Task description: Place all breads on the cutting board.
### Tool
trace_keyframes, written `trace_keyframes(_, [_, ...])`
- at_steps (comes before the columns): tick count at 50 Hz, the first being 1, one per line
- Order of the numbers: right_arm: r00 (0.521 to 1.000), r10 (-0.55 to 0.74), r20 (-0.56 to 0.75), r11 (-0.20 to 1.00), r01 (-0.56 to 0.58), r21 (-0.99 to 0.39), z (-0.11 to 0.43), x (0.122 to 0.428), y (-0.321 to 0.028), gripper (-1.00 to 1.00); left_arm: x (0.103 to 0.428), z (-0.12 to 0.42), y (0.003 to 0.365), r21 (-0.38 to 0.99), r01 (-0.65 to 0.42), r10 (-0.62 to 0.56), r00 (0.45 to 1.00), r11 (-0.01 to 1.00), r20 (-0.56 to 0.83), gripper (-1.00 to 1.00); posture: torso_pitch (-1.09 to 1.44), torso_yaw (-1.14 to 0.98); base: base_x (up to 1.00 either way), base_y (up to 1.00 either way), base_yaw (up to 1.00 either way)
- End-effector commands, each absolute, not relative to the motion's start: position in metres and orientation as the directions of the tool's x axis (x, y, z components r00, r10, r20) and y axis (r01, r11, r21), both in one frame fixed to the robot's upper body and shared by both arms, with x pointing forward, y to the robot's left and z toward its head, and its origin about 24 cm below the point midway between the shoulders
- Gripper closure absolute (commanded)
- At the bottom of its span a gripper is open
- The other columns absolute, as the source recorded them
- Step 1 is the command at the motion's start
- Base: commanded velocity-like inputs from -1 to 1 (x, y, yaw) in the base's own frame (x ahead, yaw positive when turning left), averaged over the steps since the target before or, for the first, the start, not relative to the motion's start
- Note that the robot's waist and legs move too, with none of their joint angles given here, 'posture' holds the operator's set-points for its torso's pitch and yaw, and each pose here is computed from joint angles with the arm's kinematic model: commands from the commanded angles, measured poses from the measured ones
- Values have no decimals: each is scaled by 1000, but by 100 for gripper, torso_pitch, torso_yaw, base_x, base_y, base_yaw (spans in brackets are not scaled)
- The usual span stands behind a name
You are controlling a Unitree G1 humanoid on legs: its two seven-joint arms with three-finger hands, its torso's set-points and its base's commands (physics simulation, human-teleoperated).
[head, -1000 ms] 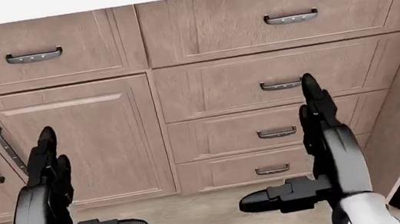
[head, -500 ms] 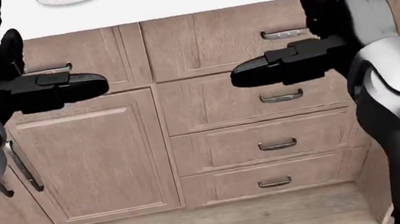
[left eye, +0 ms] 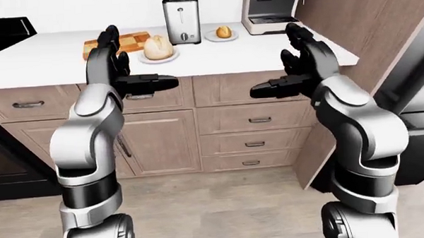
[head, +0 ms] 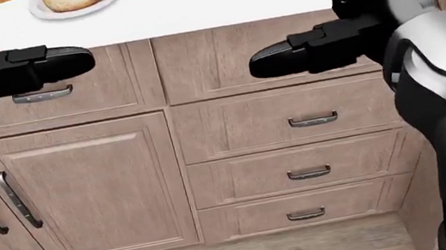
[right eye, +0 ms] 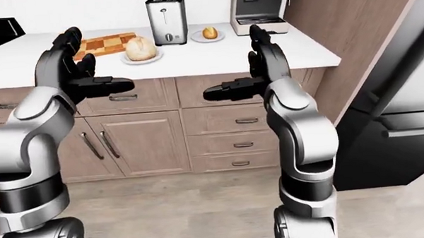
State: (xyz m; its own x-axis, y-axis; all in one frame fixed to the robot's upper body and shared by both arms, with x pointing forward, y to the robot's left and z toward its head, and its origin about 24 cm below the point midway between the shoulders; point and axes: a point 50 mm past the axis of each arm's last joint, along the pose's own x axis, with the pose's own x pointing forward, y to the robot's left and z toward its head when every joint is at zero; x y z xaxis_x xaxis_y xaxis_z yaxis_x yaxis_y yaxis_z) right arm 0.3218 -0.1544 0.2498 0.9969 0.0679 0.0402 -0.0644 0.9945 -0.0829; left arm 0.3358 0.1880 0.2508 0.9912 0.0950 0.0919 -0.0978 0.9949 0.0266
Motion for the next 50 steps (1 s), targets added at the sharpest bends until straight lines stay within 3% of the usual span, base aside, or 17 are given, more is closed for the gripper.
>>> trace_keyframes(1, [990,53,132,995,-42,-88,268,317,-157,-100,332,270,184,22,-80,75,981,997,181,-100,0,0,29,0,0])
trace_keyframes(14, [991,46,128,995,-34,-98,269,316,-165,-100,319,265,179,14,-82,78,983,997,165,-100,0,0,29,0,0])
trace_keyframes(50, [992,30,123,996,-20,-85,267,312,-165,-100,328,267,183,4,-72,71,984,997,163,-100,0,0,29,0,0])
